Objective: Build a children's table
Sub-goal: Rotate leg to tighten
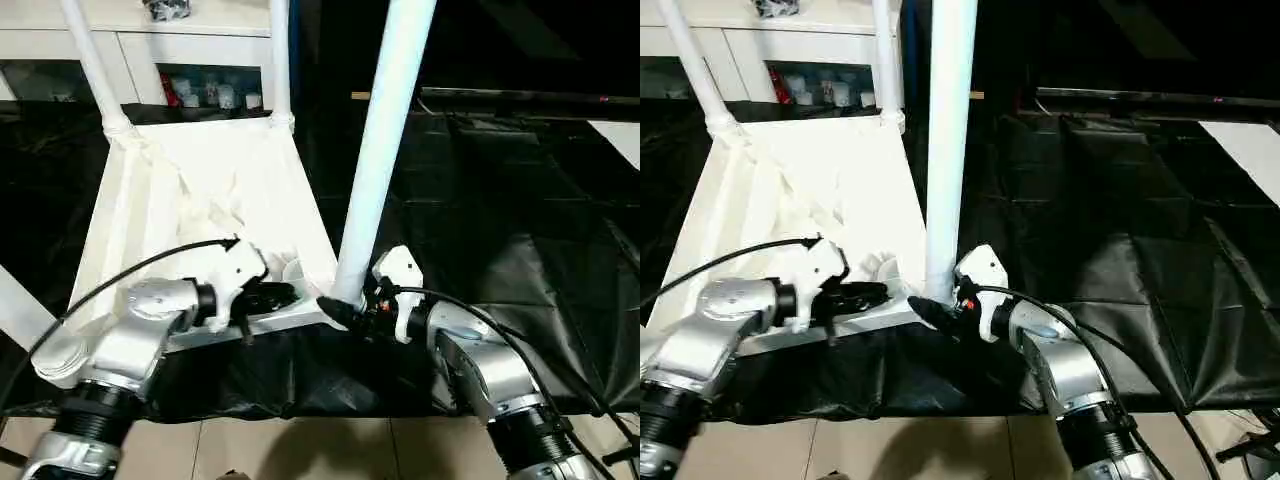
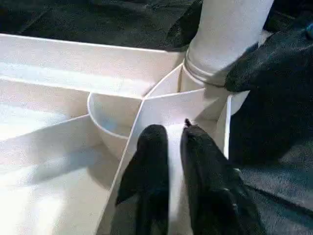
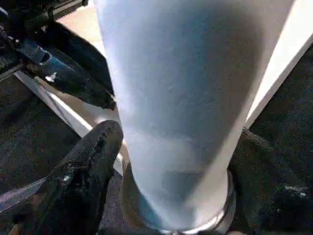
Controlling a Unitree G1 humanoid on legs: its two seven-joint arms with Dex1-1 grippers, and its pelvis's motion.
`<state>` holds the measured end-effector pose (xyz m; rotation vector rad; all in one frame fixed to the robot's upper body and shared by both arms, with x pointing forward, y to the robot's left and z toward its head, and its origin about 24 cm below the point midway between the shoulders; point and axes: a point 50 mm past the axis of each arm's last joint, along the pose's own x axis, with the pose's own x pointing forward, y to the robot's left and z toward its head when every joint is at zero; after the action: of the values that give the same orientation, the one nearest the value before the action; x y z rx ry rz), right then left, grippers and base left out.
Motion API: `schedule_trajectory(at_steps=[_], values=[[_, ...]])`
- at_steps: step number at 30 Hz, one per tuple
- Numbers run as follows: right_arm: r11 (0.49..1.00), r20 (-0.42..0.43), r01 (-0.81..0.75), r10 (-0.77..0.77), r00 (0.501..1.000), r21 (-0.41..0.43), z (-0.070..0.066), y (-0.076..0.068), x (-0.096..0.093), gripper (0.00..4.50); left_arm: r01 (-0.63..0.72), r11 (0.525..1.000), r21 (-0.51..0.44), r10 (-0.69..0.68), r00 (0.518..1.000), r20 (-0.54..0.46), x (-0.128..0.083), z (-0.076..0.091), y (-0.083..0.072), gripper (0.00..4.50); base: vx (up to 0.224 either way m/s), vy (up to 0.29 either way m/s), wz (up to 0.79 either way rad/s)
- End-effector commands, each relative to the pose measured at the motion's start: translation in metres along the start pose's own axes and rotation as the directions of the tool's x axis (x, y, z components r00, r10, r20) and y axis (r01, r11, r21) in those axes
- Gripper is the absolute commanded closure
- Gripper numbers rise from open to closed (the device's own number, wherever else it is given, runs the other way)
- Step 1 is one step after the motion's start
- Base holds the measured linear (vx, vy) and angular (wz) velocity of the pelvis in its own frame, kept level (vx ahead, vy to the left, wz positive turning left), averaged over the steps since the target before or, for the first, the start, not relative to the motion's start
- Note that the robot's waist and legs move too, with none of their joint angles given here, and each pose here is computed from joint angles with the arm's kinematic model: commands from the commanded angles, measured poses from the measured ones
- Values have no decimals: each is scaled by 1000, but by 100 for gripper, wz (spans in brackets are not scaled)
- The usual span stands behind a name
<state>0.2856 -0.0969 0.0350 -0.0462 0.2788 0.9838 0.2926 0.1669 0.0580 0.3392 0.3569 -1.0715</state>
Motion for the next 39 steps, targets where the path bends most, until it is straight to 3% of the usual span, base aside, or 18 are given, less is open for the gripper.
schedule_trajectory(at_steps=[1,10,16,21,22,25,28,39], values=[[1000,-17,-16,16,1000,-6,2,0,1,92,12,1000,27,-12,1000,5,1,4,-1,334,0,0,0],[1000,-17,-16,16,1000,-6,2,0,1,92,12,1000,27,-12,1000,5,1,4,-1,268,0,0,0],[1000,-17,-16,16,1000,-6,2,0,1,92,12,1000,27,-12,1000,5,1,4,-1,200,0,0,0],[1000,-17,-16,16,1000,-6,2,0,1,92,12,1000,27,-12,1000,5,1,4,-1,179,0,0,0],[1000,-17,-16,16,1000,-6,2,0,1,92,12,1000,27,-12,1000,5,1,4,-1,154,0,0,0],[1000,-17,-16,16,1000,-6,2,0,1,92,12,1000,27,-12,1000,5,1,4,-1,143,0,0,0],[1000,-17,-16,16,1000,-6,2,0,1,92,12,1000,27,-12,1000,5,1,4,-1,103,0,0,0],[1000,-17,-16,16,1000,-6,2,0,1,92,12,1000,27,-12,1000,5,1,4,-1,103,0,0,0]])
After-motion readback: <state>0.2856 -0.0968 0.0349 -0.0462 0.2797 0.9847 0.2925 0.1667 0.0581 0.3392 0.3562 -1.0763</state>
